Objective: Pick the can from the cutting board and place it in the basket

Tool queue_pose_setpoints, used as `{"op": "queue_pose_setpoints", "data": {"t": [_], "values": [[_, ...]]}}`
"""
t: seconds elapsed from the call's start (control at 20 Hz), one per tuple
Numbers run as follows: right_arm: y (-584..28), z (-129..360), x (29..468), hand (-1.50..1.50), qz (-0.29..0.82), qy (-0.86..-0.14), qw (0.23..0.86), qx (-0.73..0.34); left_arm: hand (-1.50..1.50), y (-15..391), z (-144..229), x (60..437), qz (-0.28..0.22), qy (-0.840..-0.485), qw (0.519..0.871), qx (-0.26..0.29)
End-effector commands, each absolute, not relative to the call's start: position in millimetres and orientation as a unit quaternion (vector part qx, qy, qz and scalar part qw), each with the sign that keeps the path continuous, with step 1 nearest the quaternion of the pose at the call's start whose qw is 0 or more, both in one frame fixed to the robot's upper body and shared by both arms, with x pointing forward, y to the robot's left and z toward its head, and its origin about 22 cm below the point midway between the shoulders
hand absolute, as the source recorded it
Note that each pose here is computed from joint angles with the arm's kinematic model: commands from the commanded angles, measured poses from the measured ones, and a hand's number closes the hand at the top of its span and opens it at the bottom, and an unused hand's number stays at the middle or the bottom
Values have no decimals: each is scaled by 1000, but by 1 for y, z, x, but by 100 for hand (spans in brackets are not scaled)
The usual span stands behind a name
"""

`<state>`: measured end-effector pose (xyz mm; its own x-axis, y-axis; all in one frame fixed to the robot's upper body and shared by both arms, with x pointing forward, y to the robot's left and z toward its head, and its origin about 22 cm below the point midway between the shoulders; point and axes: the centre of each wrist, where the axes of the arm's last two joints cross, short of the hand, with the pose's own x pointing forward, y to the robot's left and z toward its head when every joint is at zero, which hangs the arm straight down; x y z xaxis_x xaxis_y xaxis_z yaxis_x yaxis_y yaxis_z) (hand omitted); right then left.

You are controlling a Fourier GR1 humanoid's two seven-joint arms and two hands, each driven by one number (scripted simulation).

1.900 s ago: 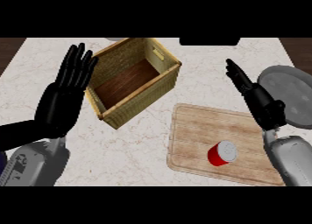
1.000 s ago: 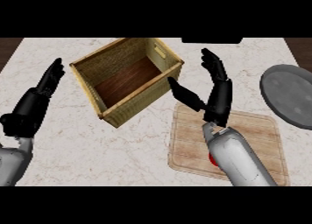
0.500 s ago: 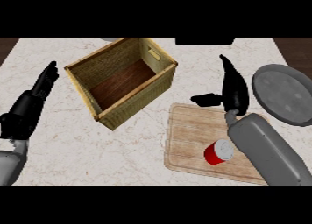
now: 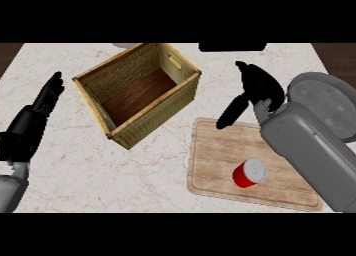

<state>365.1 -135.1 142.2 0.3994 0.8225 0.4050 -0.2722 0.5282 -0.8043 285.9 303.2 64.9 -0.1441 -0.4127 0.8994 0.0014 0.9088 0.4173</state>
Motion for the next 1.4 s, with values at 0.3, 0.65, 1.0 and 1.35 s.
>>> {"op": "queue_pose_setpoints", "data": {"t": [0.3, 0.65, 1.0, 1.35], "values": [[-150, 218, 343, -150, 410, -303, 796, -327, 0, 311, 69, 280, -153, -741, 638, 142], [-151, 187, 329, -150, 430, -264, 803, -318, 0, 301, 88, 288, -157, -751, 626, 137], [-165, 145, 321, -150, 437, -215, 821, -297, 0, 299, 75, 287, -157, -746, 634, 134], [-171, 123, 297, -150, 431, -209, 822, -307, 0, 304, 83, 284, -162, -745, 634, 129]]}}
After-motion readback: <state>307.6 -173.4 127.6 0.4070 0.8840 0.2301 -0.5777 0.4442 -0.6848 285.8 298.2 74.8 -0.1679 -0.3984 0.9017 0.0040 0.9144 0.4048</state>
